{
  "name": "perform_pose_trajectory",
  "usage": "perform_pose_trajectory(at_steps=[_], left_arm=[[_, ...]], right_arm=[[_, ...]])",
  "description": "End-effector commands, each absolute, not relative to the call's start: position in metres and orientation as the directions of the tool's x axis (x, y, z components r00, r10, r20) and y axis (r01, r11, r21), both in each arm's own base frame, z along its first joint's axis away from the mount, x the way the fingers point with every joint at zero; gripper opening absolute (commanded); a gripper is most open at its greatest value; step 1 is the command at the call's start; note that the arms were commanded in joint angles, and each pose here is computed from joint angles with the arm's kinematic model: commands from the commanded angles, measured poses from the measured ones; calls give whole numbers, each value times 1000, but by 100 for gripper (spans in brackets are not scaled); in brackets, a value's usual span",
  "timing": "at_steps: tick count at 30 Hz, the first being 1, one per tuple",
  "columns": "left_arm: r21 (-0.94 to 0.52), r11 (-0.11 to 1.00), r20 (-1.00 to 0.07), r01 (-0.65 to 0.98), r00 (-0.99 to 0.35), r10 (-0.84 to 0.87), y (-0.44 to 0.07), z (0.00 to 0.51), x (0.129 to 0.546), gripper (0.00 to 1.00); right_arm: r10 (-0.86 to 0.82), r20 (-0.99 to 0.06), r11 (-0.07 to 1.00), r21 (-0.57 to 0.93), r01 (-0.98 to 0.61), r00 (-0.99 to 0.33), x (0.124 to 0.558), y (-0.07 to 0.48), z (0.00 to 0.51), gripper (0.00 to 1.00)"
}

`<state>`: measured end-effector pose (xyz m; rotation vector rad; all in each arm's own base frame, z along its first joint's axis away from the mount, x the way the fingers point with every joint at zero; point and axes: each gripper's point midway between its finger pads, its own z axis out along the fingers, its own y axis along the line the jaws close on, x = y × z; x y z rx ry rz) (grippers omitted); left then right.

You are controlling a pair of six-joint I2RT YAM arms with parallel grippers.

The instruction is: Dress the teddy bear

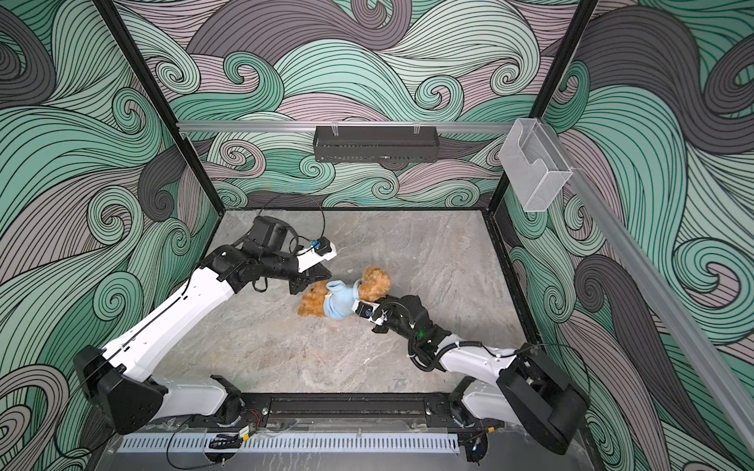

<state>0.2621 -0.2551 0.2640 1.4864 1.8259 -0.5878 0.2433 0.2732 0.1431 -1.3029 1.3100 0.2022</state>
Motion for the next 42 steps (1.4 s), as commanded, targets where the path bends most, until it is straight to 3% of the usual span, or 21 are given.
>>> perform_pose_trajectory(at_steps=[1,6,13,20,26,33,37,42], left_arm=[[32,153,-669,988,-93,738,-246,247,245,5],[-18,41,-678,999,-42,734,-258,240,231,3],[-13,-12,-673,1000,0,740,-265,237,226,0],[66,-11,-663,998,52,747,-260,242,228,1],[137,-79,-600,987,146,787,-264,225,227,0],[89,-74,-570,993,112,814,-267,210,230,1],[70,20,-538,997,21,843,-263,204,242,3],[37,14,-578,999,10,816,-271,206,243,7]], right_arm=[[-530,-731,362,-653,-665,430,242,274,164,20],[-529,-729,356,-655,-666,435,237,275,168,20],[-528,-732,356,-651,-670,431,237,277,170,20],[-529,-734,359,-649,-671,426,236,275,168,20],[-521,-741,362,-640,-678,422,236,277,169,20],[-500,-754,378,-633,-676,427,235,277,176,20],[-489,-762,381,-624,-682,424,234,277,176,19],[-479,-768,384,-619,-685,425,233,279,178,19]])
